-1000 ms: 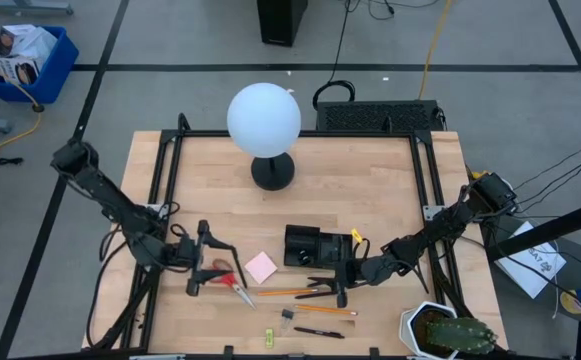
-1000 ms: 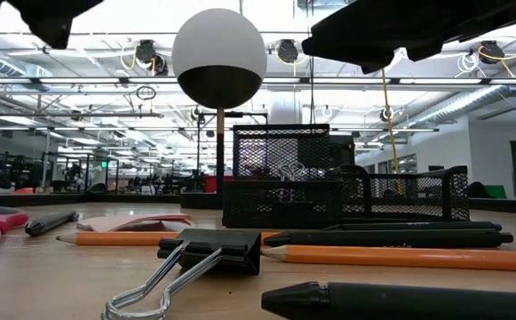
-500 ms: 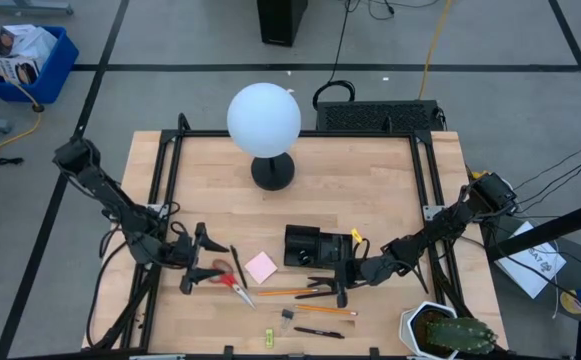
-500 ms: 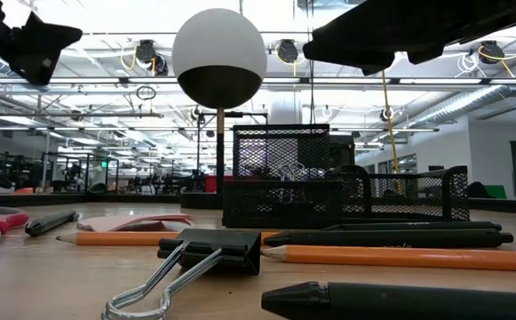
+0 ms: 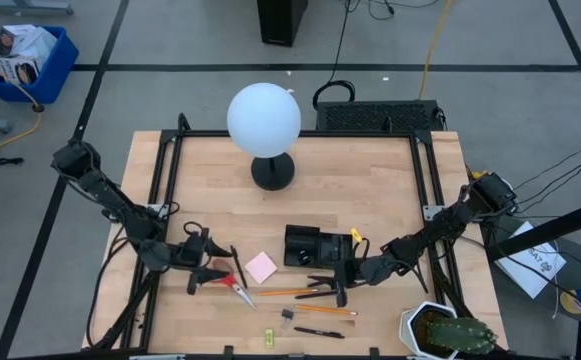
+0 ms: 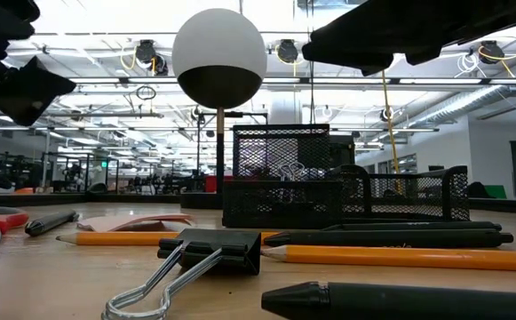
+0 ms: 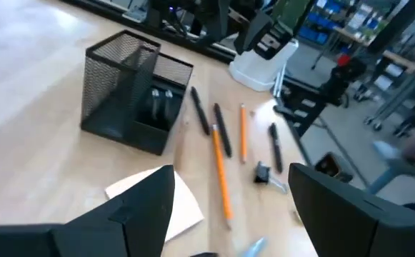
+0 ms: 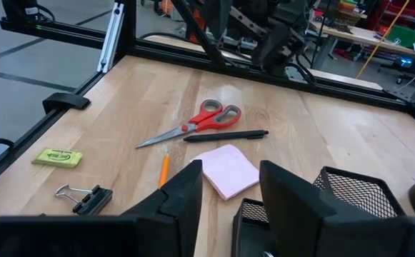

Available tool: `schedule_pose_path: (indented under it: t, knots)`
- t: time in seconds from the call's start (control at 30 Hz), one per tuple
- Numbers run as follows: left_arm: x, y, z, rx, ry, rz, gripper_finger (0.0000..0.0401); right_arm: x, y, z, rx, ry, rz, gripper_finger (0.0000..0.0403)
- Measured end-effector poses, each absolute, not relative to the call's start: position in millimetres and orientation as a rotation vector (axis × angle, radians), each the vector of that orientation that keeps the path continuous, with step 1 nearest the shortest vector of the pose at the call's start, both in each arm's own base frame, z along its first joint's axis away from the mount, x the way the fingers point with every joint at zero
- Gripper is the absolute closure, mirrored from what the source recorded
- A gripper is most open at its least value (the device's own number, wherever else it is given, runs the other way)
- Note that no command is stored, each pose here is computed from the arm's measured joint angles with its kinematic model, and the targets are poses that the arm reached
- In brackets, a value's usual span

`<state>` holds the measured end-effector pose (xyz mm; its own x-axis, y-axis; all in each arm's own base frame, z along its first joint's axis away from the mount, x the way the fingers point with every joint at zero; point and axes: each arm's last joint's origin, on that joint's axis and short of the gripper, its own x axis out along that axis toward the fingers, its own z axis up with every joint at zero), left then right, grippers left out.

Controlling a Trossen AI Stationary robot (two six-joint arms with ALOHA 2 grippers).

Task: Pick and place office supplies into organizer
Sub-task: Put the red scissors into the desk organizer

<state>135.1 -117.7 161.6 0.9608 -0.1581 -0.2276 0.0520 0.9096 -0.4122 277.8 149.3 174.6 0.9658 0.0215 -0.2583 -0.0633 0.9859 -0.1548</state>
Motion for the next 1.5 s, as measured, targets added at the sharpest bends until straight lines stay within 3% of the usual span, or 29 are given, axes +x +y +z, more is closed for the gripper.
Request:
schedule_pose_path:
  t: [0.37,0.8,1.13,1.3,1.5]
  knots:
    - [132.3,-115.8,164.2,-0.28,0.254,-0.13,0.0119,262.3,137.4,204.3,-0.149,0.294,0.106,0.0273]
    - [119.9,-94.0,168.5,-0.272,0.326,-0.07,0.0119,216.1,105.6,248.6,-0.076,0.137,0.16,0.0273]
    - [121.2,-87.3,172.3,-0.166,0.305,-0.072,0.0119,162.9,42.1,212.1,0.049,-0.009,-0.049,0.0271]
    - [119.8,-83.7,163.1,-0.124,0.403,-0.085,0.0119,149.0,26.4,198.5,0.102,-0.068,-0.029,0.0271]
    - [117.3,-80.2,154.9,-0.141,0.495,-0.069,0.0119,141.9,13.2,182.6,0.041,-0.057,-0.218,0.0271]
